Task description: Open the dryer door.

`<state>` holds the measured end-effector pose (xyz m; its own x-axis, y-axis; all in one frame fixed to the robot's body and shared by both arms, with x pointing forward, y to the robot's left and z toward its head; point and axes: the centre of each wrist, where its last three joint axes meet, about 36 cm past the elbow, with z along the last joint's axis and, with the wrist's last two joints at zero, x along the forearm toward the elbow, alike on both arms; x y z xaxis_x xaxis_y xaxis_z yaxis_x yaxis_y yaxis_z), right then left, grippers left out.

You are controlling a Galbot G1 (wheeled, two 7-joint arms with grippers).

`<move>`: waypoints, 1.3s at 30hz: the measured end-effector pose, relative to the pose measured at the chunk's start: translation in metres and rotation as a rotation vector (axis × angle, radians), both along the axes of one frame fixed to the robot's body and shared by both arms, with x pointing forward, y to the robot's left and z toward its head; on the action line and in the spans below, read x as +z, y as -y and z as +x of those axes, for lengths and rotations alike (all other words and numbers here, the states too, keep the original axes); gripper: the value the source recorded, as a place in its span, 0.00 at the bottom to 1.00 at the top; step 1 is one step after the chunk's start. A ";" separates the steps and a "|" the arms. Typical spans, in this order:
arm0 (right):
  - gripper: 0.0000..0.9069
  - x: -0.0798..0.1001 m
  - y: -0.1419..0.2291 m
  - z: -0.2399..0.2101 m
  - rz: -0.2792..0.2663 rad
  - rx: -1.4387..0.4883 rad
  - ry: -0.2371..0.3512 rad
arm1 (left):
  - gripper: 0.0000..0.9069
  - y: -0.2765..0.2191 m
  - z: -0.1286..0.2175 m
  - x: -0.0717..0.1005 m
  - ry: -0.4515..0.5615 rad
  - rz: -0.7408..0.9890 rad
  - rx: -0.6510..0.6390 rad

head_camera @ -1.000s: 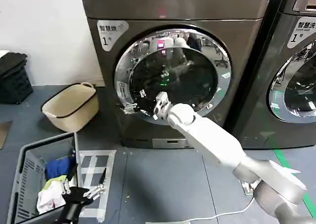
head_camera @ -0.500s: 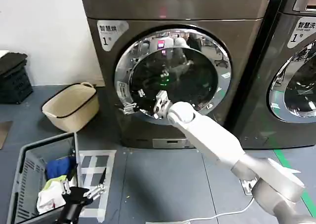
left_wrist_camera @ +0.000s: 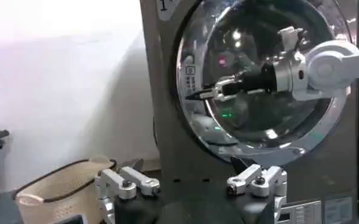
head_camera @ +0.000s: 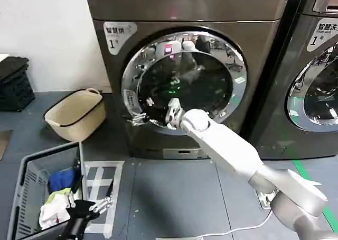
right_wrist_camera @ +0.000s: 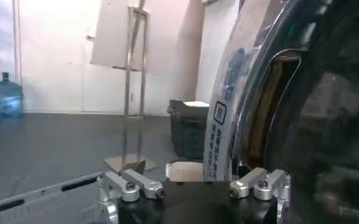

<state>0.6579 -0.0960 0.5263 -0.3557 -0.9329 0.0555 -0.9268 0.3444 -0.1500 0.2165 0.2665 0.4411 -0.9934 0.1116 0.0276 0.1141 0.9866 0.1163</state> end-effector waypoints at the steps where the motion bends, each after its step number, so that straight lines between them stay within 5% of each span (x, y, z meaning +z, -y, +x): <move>1: 1.00 -0.001 0.001 -0.002 0.001 0.003 -0.001 | 1.00 0.000 0.000 0.000 0.001 0.000 0.000; 39: 1.00 0.015 0.068 -0.126 0.069 0.296 0.047 | 1.00 -0.060 0.021 0.024 0.050 -0.037 -0.002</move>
